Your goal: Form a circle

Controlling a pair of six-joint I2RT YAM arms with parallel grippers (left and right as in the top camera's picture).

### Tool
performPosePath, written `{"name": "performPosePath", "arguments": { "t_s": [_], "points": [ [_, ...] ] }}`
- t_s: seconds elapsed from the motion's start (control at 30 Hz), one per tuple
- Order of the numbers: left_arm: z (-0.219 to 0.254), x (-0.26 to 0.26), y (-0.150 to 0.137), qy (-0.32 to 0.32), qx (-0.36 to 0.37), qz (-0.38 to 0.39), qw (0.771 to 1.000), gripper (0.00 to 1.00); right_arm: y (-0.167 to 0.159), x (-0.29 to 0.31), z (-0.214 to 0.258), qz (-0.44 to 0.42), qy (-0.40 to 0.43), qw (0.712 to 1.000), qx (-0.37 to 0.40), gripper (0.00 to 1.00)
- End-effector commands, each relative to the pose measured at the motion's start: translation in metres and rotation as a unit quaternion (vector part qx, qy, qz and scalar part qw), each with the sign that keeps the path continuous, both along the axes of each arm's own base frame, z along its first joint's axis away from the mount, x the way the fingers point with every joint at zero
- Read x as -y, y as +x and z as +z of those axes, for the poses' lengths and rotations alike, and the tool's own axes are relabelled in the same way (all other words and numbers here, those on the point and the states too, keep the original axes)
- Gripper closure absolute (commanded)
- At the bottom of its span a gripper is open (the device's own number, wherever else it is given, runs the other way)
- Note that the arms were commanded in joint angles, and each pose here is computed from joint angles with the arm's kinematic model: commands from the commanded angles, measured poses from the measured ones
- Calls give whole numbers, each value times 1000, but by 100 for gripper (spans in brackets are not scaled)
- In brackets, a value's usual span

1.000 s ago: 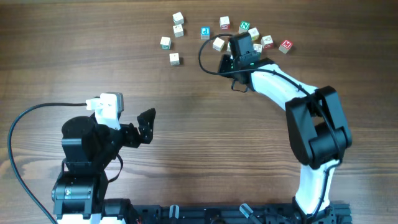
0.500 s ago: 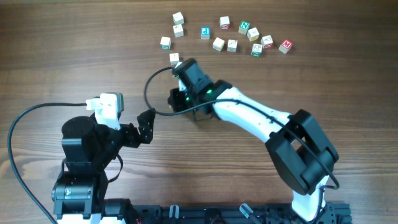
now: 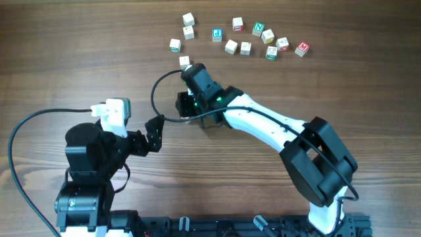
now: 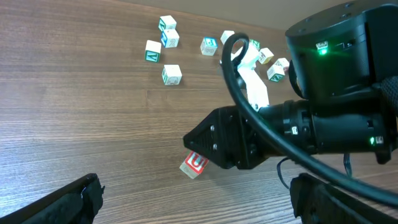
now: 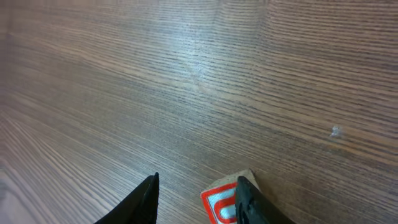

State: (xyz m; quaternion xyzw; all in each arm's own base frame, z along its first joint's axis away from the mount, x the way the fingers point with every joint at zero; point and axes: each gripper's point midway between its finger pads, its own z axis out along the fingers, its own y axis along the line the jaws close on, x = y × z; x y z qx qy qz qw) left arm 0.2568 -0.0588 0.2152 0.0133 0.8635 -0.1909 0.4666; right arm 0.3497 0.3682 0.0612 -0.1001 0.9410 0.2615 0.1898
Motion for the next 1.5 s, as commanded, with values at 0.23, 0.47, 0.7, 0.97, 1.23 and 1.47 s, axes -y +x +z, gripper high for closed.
{"name": "performPosePath", "arguments": {
  "t_s": [0.23, 0.47, 0.7, 0.97, 1.23, 1.47],
  "points": [
    [7, 0, 1, 7, 11, -2, 1000, 0, 20, 6, 13, -32, 45, 998, -13, 31],
    [7, 0, 1, 7, 11, -2, 1000, 0, 79, 36, 58, -68, 91, 993, 22, 13],
    [7, 0, 1, 7, 11, -2, 1000, 0, 140, 96, 76, -128, 57, 985, 100, 7],
    [7, 0, 1, 7, 11, -2, 1000, 0, 179, 129, 29, -188, -15, 972, 143, 6],
    [7, 0, 1, 7, 11, -2, 1000, 0, 208, 136, -8, -245, 7, 959, 146, 5],
    [7, 0, 1, 6, 11, -2, 1000, 0, 236, 131, -47, -261, 7, 957, 127, 6]
  ]
}}
